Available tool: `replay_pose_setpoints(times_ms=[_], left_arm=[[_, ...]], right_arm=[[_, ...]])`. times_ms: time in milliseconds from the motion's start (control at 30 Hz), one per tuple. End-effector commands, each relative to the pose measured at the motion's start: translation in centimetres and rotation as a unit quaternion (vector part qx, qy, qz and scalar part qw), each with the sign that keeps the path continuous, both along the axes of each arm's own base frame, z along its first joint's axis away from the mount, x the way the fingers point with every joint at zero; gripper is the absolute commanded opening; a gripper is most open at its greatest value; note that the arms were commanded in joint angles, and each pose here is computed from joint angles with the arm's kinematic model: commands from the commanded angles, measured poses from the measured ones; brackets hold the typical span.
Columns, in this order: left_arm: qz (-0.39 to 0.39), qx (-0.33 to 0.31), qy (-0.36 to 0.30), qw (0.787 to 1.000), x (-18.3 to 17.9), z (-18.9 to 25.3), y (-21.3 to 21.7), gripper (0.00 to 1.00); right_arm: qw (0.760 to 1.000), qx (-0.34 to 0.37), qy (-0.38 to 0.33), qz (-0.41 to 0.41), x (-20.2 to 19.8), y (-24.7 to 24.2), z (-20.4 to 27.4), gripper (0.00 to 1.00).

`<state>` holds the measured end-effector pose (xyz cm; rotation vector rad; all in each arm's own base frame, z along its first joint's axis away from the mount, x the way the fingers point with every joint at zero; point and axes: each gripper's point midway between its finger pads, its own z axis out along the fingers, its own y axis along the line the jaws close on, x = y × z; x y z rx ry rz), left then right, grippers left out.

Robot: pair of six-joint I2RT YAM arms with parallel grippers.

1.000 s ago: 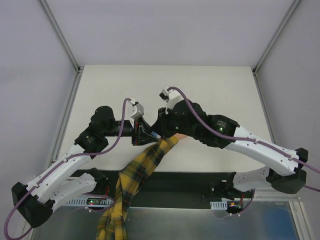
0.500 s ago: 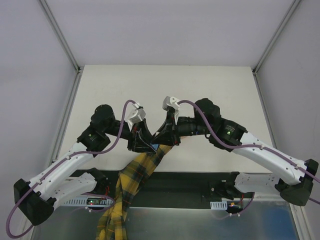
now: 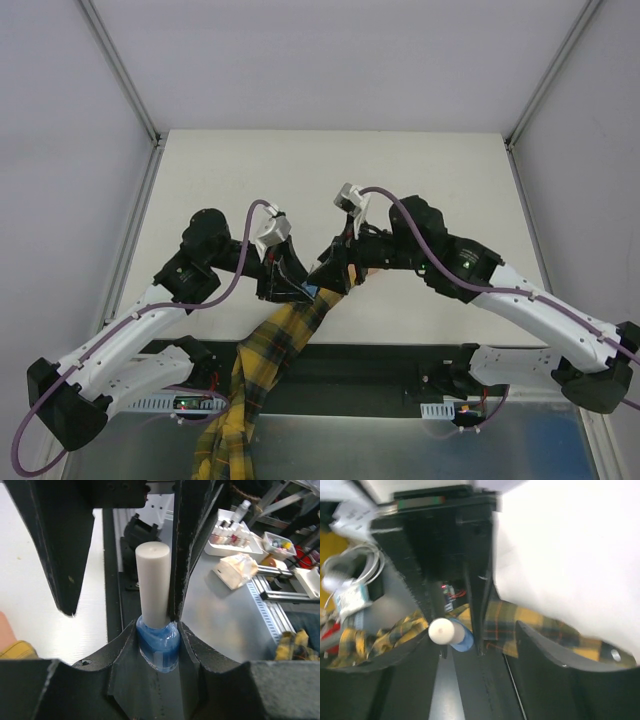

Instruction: Paint the nails

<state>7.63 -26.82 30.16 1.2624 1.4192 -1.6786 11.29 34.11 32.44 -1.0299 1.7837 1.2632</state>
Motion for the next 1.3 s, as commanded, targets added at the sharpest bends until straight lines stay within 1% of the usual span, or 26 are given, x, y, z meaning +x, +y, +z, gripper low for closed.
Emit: replay_pose_setpoints(times_ms=[0, 100, 167, 267, 300, 367, 433, 567, 667, 700, 733, 800, 833, 900, 933, 967, 1000, 1033, 1067, 1100, 1133, 1167, 1267], left_arm=[[0.046, -0.016, -0.057, 0.997, 1.6, 1.5, -0.3, 0.00], [0.084, -0.009, -0.064, 0.994, 2.9, 1.2, -0.5, 0.00], [0.107, 0.000, -0.064, 0.992, 3.6, 0.9, -0.6, 0.00], [0.129, 0.007, -0.066, 0.989, 4.4, 0.6, -0.6, 0.00], [0.134, 0.008, -0.067, 0.989, 4.6, 0.6, -0.6, 0.00], [0.139, 0.011, -0.067, 0.988, 4.8, 0.5, -0.6, 0.00], [0.142, 0.013, -0.066, 0.988, 4.8, 0.4, -0.5, 0.00], [0.144, 0.012, -0.068, 0.987, 4.9, 0.5, -0.5, 0.00], [0.142, 0.011, -0.068, 0.988, 4.8, 0.6, -0.5, 0.00], [0.140, 0.010, -0.068, 0.988, 4.7, 0.7, -0.5, 0.00], [0.138, 0.010, -0.068, 0.988, 4.6, 0.7, -0.5, 0.00], [0.135, 0.010, -0.067, 0.989, 4.5, 0.6, -0.5, 0.00], [0.127, 0.009, -0.067, 0.990, 4.3, 0.7, -0.5, 0.00], [0.110, 0.005, -0.066, 0.992, 3.7, 0.9, -0.4, 0.00], [0.081, 0.001, -0.063, 0.995, 2.7, 1.1, -0.4, 0.00], [0.064, -0.002, -0.060, 0.996, 2.1, 1.4, -0.3, 0.00], [0.040, -0.005, -0.057, 0.998, 1.4, 1.5, -0.2, 0.00], [0.019, -0.003, -0.047, 0.999, 1.0, 1.4, -0.2, 0.00], [-0.022, -0.007, -0.038, 0.999, -0.3, 1.9, 0.1, 0.00], [-0.038, -0.006, -0.031, 0.999, -0.6, 1.9, 0.1, 0.00], [-0.049, -0.008, -0.030, 0.998, -1.0, 2.0, 0.2, 0.00], [-0.058, -0.010, -0.030, 0.998, -1.3, 2.0, 0.4, 0.00], [-0.063, -0.010, -0.028, 0.998, -1.5, 1.8, 0.3, 0.00]], right_arm=[[0.982, -0.020, 0.046, -0.183, 3.2, -3.2, 2.0, 0.65], [0.974, -0.023, 0.067, -0.215, 3.1, -3.6, 2.1, 0.67], [0.970, -0.021, 0.057, -0.237, 3.3, -3.7, 2.7, 0.67], [0.967, -0.029, 0.055, -0.247, 3.4, -3.4, 3.0, 0.67], [0.966, -0.043, 0.059, -0.249, 3.5, -3.1, 2.4, 0.67], [0.966, -0.041, 0.060, -0.247, 3.4, -2.6, 2.7, 0.67], [0.966, -0.047, 0.061, -0.246, 3.5, -2.0, 2.5, 0.65], [0.965, -0.051, 0.065, -0.247, 3.9, -1.2, 2.4, 0.51], [0.965, -0.055, 0.065, -0.248, 4.1, -0.8, 2.2, 0.47], [0.966, -0.053, 0.062, -0.245, 4.0, -0.7, 2.4, 0.43], [0.966, -0.055, 0.062, -0.243, 4.1, -0.5, 2.3, 0.36], [0.970, -0.057, 0.062, -0.229, 3.8, -0.2, 2.3, 0.29], [0.970, -0.060, 0.061, -0.228, 3.9, -0.3, 2.1, 0.22], [0.975, -0.062, 0.053, -0.207, 3.6, -0.4, 2.0, 0.15], [0.976, -0.069, 0.049, -0.203, 4.0, -0.7, 1.5, 0.01], [0.984, -0.060, 0.048, -0.163, 2.9, -0.7, 1.7, 0.01], [0.989, -0.042, 0.037, -0.138, 2.8, -0.3, 2.2, 0.01], [0.992, -0.054, 0.014, -0.111, 3.1, -0.7, 0.7, 0.01], [0.998, -0.039, 0.012, -0.052, 1.5, -0.3, 0.9, 0.01], [0.999, -0.011, -0.007, -0.031, 1.2, -0.2, 1.8, 0.01], [0.999, -0.014, -0.027, -0.012, 1.4, -0.3, 0.6, 0.00], [0.999, 0.000, -0.028, 0.025, 0.4, -0.2, 0.9, 0.00], [0.997, 0.019, -0.048, 0.053, 0.0, 0.1, 1.3, 0.01]])
